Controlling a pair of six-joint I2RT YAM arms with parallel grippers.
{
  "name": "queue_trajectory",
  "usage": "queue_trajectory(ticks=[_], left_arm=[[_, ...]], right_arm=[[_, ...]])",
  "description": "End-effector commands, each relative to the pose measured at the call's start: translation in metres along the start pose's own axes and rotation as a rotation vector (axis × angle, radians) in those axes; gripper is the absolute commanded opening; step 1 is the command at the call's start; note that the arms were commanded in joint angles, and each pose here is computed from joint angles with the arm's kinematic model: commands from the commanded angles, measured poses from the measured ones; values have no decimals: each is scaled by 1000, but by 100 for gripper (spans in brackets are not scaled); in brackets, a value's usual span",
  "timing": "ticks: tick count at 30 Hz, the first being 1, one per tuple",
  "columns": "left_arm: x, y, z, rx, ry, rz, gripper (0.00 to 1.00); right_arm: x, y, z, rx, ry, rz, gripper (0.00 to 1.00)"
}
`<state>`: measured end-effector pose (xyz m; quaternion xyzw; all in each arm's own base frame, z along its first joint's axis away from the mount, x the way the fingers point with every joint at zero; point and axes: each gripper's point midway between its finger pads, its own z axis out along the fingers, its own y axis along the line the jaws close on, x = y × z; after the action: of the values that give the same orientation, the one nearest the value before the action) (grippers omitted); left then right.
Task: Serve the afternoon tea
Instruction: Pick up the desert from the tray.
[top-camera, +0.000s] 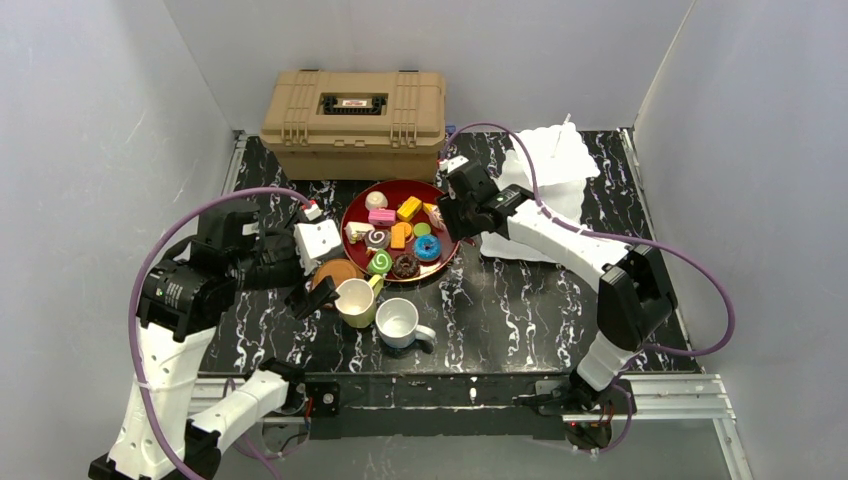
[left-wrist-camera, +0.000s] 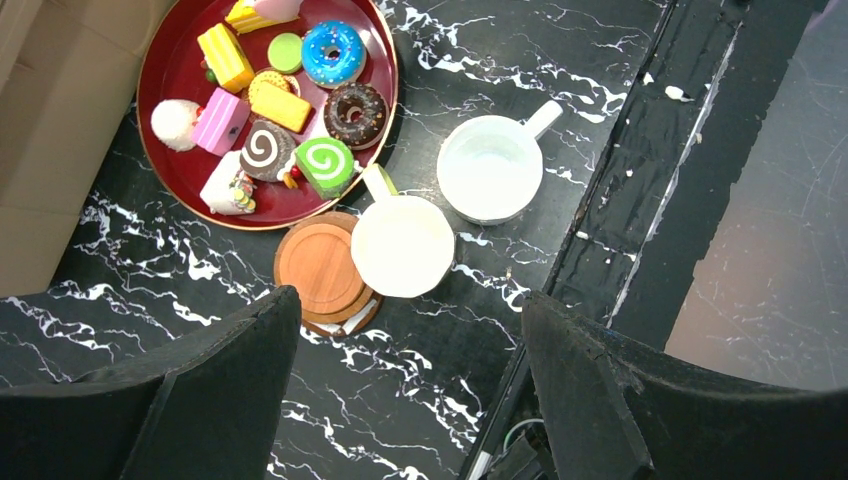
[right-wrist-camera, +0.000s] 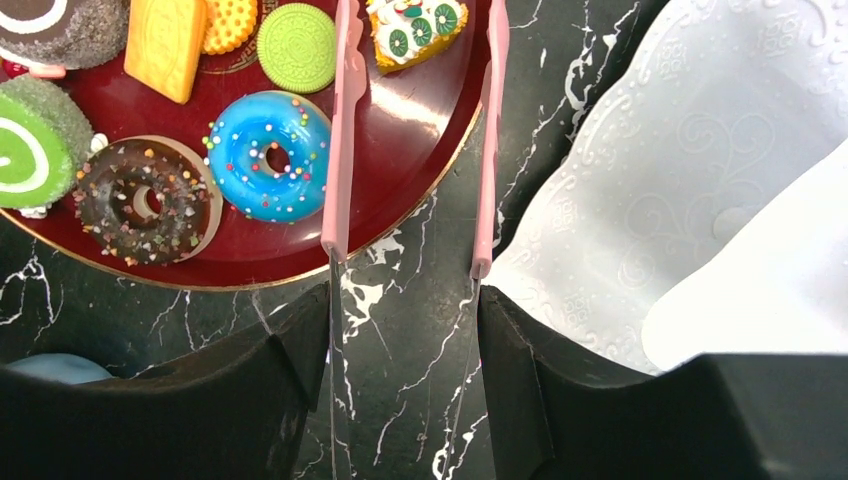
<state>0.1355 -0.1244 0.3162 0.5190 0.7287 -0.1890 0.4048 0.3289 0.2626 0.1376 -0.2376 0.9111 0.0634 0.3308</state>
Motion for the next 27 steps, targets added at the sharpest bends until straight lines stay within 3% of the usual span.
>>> queue_trajectory(ticks=[1,27], left_arm=[[0,-5,0,24,-4,-9,79],[-5,-3,0,24,-14,-3,79]], right_arm=[[-12,5,-4,-31,-24,-3,62],[-6,-4,20,-42,31,-25,62]])
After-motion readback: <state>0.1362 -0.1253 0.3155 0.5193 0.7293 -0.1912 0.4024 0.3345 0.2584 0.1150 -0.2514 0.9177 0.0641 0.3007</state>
